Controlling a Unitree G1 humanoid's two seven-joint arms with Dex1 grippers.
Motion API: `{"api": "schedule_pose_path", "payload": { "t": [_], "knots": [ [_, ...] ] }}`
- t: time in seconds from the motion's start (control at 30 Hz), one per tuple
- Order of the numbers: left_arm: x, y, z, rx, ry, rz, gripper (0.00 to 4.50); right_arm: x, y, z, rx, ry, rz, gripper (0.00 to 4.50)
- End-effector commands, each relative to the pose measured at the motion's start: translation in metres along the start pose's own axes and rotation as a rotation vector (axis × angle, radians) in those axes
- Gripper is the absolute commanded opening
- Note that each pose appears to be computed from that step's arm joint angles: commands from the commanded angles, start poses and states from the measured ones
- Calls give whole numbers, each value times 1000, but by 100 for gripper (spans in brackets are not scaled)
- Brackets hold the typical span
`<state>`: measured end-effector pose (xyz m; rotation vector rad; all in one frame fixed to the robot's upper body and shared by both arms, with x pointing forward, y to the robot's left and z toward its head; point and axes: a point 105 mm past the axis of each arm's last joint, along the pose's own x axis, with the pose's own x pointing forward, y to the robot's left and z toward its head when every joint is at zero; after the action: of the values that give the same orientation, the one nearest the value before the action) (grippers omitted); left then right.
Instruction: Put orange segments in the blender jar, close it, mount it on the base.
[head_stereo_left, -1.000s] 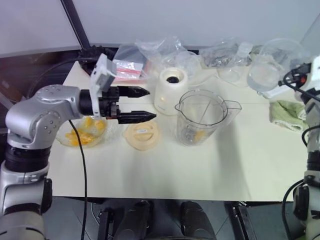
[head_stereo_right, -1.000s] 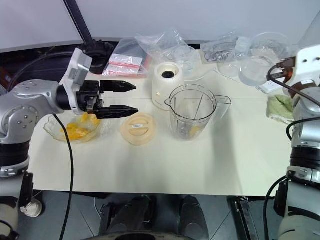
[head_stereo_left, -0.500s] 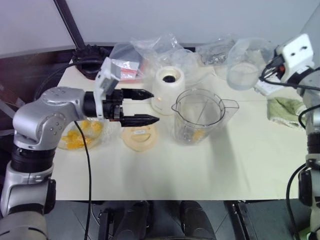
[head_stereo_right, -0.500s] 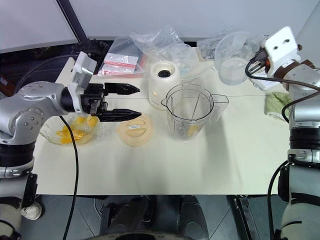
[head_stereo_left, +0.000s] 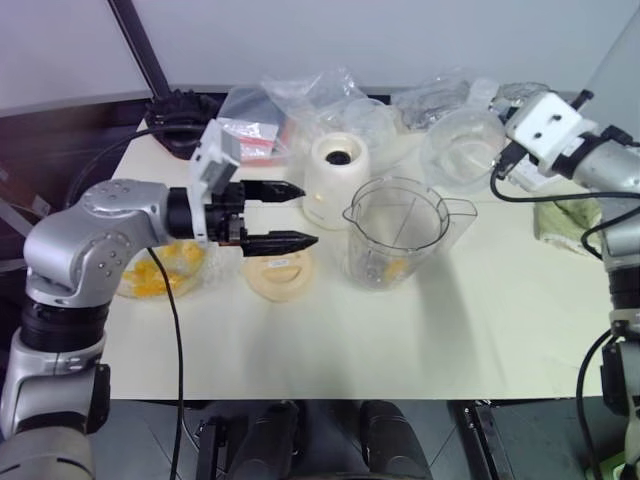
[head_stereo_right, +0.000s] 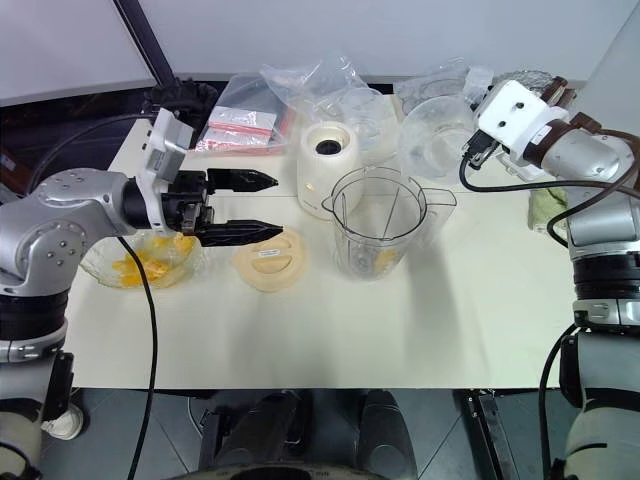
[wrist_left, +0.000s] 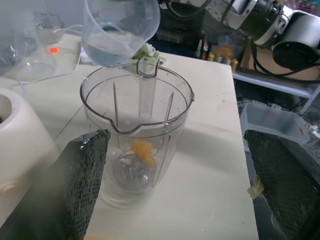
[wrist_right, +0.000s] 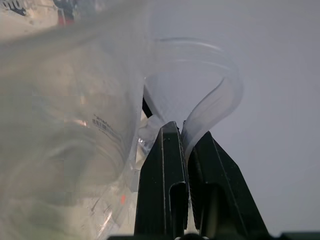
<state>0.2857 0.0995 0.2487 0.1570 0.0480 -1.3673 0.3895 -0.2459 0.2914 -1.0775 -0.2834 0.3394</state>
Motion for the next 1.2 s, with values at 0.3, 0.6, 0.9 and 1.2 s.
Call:
{"api": "schedule_pose_path", "payload": {
  "t": [0.3, 0.6, 0.9, 1.2],
  "knots": [
    [0, -4, 6, 40, -21, -7, 450, -7, -22, 34, -198, -90, -68, 7],
    [0, -3, 3, 50, -4, -4, 450, -5, -27, 41, -270, -112, -108, 7],
    [0, -2, 3, 54, 1, -1, 450, -4, -26, 36, -217, -102, -119, 7],
    [0, -1, 3, 56, 3, 1, 450, -5, -22, 34, -216, -100, -123, 7]
  ]
}}
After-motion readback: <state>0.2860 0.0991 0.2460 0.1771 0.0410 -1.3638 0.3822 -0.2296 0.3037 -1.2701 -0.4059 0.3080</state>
